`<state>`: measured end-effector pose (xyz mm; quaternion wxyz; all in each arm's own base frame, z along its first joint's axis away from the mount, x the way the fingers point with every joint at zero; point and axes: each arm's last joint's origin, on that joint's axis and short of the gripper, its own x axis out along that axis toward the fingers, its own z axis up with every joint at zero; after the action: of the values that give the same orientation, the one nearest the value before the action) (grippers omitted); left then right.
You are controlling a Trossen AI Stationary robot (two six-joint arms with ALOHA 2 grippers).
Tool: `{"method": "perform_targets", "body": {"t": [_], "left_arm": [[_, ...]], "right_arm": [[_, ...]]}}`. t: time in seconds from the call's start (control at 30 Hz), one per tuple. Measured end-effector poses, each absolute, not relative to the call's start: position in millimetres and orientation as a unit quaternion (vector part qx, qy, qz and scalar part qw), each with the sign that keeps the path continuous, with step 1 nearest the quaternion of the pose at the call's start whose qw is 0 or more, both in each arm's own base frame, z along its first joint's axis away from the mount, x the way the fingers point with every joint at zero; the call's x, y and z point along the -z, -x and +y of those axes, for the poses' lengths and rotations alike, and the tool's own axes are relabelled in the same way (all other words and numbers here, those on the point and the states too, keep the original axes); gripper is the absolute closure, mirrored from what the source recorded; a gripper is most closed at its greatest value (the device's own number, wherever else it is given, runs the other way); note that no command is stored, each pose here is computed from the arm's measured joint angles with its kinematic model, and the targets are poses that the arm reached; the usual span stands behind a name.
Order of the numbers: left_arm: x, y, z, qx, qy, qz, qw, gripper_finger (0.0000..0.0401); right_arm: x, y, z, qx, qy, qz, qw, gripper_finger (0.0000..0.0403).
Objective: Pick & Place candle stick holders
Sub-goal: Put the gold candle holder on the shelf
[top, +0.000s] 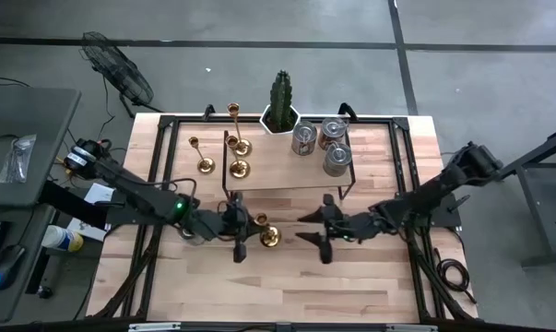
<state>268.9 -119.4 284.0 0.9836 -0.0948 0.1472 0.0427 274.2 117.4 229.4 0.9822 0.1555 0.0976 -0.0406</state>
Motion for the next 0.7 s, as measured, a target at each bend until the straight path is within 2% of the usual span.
{"method": "perform_targets", "body": {"t": [0.13, 0.33, 0.7], "left_arm": [[-293.1, -273.9, -113.2, -0.044, 0.097, 0.137, 0.985, 0.0394], [-298.5, -276.9, -107.7, -0.055, 0.097, 0.136, 0.984, 0.0394], [-299.2, -276.6, -107.7, -0.066, 0.096, 0.132, 0.984, 0.0394]], "right_arm": [[-238.8, -300.6, 111.5, 0.047, -0.145, 0.088, 0.984, 0.0177], [-245.7, -328.7, 101.9, 0.034, -0.135, 0.084, 0.987, 0.0174], [-251.4, -343.6, 91.1, -0.003, -0.149, 0.087, 0.985, 0.0174]]}}
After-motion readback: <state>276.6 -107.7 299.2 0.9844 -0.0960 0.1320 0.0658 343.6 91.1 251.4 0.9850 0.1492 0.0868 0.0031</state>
